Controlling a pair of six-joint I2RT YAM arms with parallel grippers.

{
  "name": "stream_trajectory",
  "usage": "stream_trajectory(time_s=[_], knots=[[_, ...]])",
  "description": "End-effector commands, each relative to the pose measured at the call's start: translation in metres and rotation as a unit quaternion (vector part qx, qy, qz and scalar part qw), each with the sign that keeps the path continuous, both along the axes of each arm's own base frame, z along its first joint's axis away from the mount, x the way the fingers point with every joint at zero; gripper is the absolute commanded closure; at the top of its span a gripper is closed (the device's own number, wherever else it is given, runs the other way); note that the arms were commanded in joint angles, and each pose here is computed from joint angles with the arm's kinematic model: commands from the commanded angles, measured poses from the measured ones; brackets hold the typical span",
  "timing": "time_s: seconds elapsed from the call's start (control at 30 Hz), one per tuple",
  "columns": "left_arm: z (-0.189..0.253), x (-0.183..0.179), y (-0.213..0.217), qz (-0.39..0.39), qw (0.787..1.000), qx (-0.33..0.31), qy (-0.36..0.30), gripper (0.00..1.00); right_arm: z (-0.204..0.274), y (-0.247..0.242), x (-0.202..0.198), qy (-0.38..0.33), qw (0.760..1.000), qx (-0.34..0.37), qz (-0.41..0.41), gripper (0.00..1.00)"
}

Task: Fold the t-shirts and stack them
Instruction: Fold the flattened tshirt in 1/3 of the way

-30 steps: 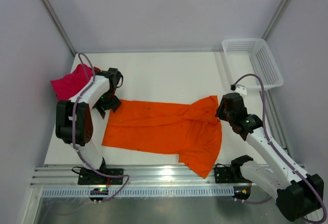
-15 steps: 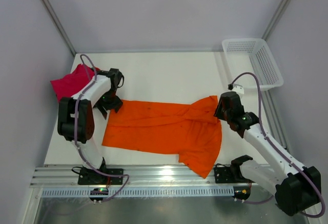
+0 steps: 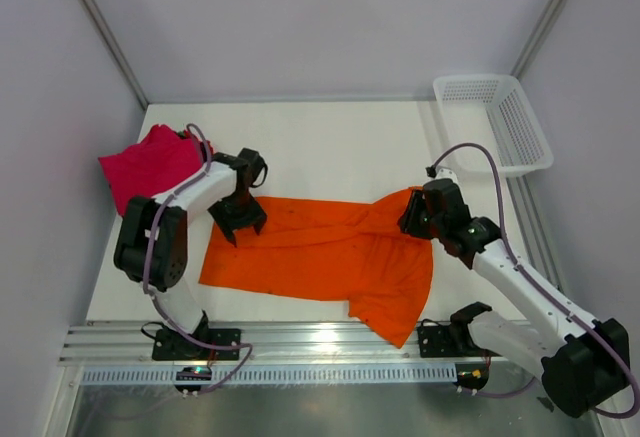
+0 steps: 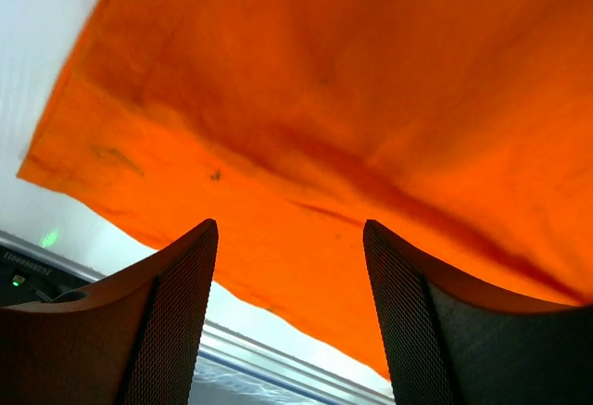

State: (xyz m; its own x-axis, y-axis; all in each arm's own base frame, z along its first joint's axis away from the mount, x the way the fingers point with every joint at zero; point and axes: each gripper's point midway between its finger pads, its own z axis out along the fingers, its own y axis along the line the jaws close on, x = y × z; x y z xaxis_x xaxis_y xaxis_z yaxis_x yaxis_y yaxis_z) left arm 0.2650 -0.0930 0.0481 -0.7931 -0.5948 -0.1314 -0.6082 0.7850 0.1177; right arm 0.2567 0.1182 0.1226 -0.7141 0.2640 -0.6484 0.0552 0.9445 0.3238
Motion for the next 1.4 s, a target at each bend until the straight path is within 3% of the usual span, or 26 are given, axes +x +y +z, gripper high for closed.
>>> stream_trajectory(time_s=[0.0,0.2,0.57,1.0,1.37], knots=[[0.005,-0.006,-0.008,0.008,1.000,-0.005,-0.023,0.33,0.011,0.010,-0.011,0.004,0.999,0.030,0.013,0.64],[-0.020,0.001,-0.014,0.002,1.000,0.006,-0.003,0.34,-0.004,0.013,-0.006,0.022,0.999,0.031,-0.005,0.65],[-0.037,0.030,-0.033,-0.008,1.000,0.010,0.004,0.34,0.016,0.023,0.015,0.010,1.000,0.022,0.003,0.65],[-0.035,0.039,0.000,-0.008,0.996,0.089,0.024,0.33,0.038,0.015,0.020,-0.006,1.000,-0.006,0.002,0.65],[-0.031,0.031,0.041,0.028,0.993,0.107,0.032,0.33,0.043,0.010,0.024,-0.014,1.000,-0.027,0.004,0.65]])
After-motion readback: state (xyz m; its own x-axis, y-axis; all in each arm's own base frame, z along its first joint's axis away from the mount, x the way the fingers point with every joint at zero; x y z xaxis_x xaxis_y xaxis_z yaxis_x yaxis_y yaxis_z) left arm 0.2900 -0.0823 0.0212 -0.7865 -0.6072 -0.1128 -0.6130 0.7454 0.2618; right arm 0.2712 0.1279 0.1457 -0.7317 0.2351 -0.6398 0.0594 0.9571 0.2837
